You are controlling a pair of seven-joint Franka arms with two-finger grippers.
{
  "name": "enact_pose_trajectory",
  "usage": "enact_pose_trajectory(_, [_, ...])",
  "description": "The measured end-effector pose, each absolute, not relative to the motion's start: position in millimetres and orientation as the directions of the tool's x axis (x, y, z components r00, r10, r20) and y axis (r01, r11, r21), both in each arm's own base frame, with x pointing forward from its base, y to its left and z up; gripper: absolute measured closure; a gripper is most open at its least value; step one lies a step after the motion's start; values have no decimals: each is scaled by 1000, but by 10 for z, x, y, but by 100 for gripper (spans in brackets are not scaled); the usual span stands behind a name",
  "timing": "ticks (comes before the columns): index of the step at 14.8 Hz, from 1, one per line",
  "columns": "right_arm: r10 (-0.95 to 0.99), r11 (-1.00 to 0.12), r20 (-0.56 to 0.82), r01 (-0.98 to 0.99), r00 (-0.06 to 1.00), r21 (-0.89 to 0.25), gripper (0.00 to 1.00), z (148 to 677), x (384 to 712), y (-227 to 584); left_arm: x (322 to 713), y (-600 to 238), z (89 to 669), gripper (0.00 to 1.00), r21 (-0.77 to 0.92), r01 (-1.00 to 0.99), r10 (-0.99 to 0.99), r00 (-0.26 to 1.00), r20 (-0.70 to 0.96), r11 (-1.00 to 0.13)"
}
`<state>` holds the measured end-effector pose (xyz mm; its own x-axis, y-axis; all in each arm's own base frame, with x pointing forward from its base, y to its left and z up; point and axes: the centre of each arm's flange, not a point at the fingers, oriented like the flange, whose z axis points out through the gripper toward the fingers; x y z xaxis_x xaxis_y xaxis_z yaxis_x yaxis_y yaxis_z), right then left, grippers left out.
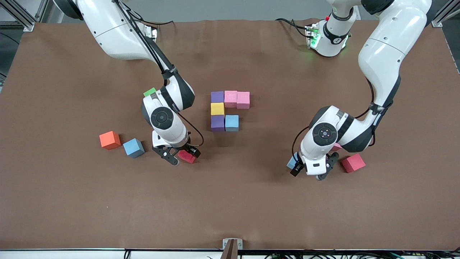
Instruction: Arrange 11 blocks into digit 3
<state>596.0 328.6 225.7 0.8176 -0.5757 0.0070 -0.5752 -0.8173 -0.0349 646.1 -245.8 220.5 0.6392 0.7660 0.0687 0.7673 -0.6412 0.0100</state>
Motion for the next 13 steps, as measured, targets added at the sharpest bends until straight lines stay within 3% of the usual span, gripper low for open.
enact_pose_trajectory(6, [-566,-825,31,-565,824,-27,5,2147,5988,3237,6370,-2469,2094,0,-14,760,758,650,59,-650])
enact_pose_trajectory(10, [-537,-844,72,-537,841,-17,5,2155,6018,3204,6365,-2447,2081,37,-15,762,760,647,57,-648])
enact_pose_trajectory(13, [-532,-846,84,-532,842,-27,5,2170,6035,3206,6370,-2441,2091,40,-10,797,795,604,57,-604])
